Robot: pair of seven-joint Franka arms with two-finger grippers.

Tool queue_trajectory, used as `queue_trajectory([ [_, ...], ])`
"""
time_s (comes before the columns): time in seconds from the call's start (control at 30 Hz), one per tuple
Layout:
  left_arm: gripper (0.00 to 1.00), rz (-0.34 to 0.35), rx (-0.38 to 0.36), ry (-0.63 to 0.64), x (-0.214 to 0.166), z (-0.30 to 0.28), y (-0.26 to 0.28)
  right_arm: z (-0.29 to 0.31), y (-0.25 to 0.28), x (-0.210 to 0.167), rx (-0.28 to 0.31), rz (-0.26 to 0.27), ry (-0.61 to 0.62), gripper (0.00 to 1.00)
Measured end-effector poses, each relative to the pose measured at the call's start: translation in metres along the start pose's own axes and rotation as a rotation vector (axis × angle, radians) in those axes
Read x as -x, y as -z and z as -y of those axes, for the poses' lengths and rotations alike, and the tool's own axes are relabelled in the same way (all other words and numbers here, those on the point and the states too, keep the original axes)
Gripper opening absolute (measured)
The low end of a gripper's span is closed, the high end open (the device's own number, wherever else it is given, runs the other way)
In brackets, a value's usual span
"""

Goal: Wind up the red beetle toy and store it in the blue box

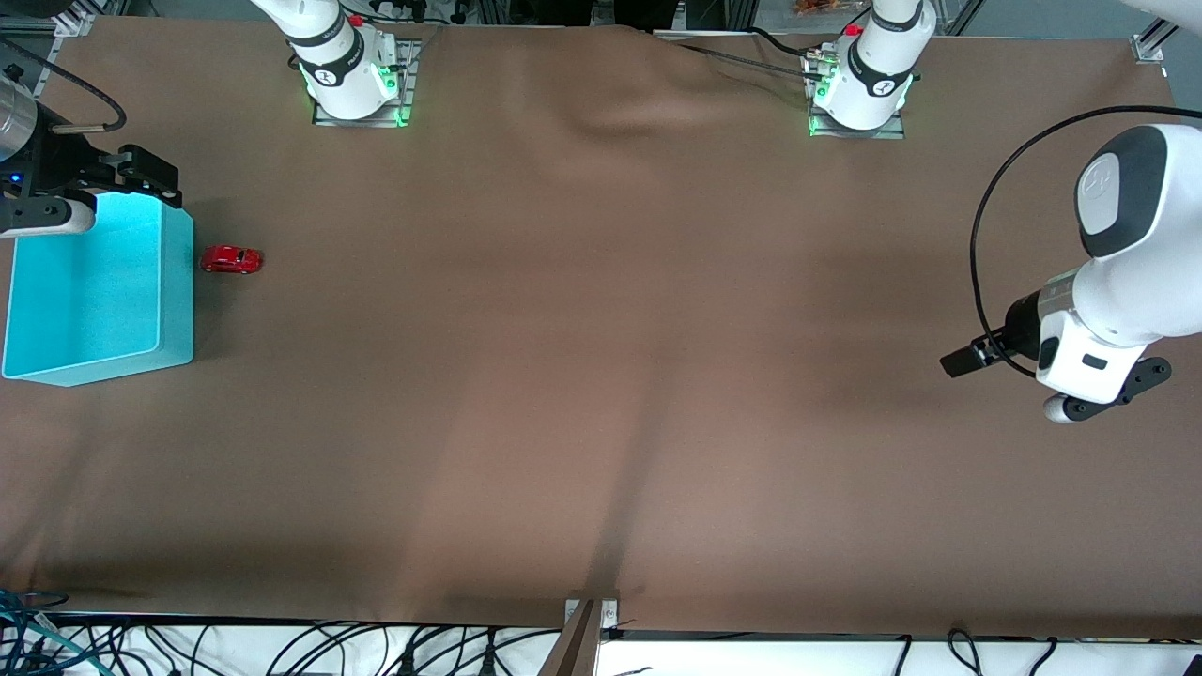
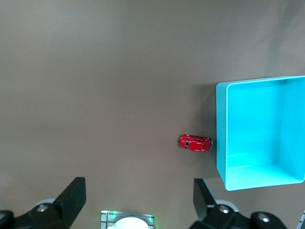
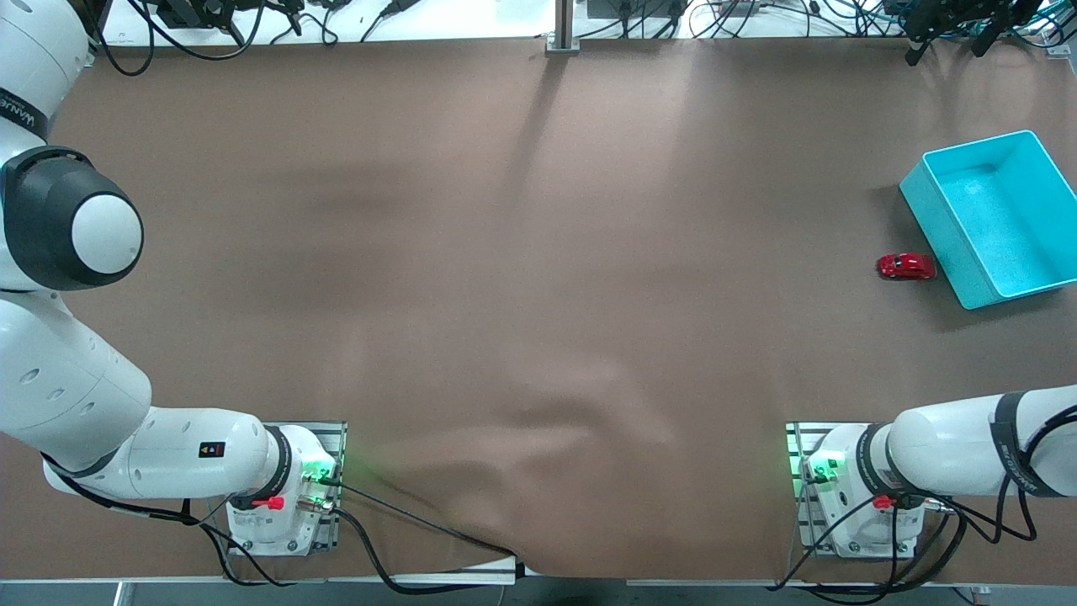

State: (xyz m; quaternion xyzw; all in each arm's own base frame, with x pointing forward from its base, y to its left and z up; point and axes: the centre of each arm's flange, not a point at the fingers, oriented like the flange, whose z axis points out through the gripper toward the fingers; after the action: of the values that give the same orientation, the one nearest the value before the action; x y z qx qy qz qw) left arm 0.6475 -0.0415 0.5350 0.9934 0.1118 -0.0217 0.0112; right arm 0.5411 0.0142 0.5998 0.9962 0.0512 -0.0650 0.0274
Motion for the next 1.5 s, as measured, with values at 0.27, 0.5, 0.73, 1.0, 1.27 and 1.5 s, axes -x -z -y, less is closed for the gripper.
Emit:
queue_trajectory([
  [0.27,1.0,-0.005,0.003,-0.071,0.002,-0.004,0.004,-0.002,0.0,0.0,0.0,0.0,-0.016,1.0],
  [0.5,1.0,0.002,0.002,-0.094,0.003,-0.004,0.004,-0.004,0.0,0.0,-0.001,0.0,-0.055,1.0],
  [0.73,1.0,0.021,-0.005,-0.166,0.011,-0.001,0.012,-0.007,-0.001,0.0,-0.002,0.001,-0.235,1.0],
  [1.0,1.0,0.028,-0.008,-0.197,0.017,-0.005,0.017,-0.01,-0.005,-0.003,-0.005,0.007,-0.403,1.0],
  [1.27,1.0,0.025,-0.009,-0.201,0.018,-0.006,0.019,-0.023,-0.022,-0.012,-0.003,0.037,-0.568,1.0],
  [1.5,1.0,0.024,-0.011,-0.191,0.016,0.0,0.019,-0.046,-0.026,-0.015,-0.009,0.024,-0.688,1.0],
])
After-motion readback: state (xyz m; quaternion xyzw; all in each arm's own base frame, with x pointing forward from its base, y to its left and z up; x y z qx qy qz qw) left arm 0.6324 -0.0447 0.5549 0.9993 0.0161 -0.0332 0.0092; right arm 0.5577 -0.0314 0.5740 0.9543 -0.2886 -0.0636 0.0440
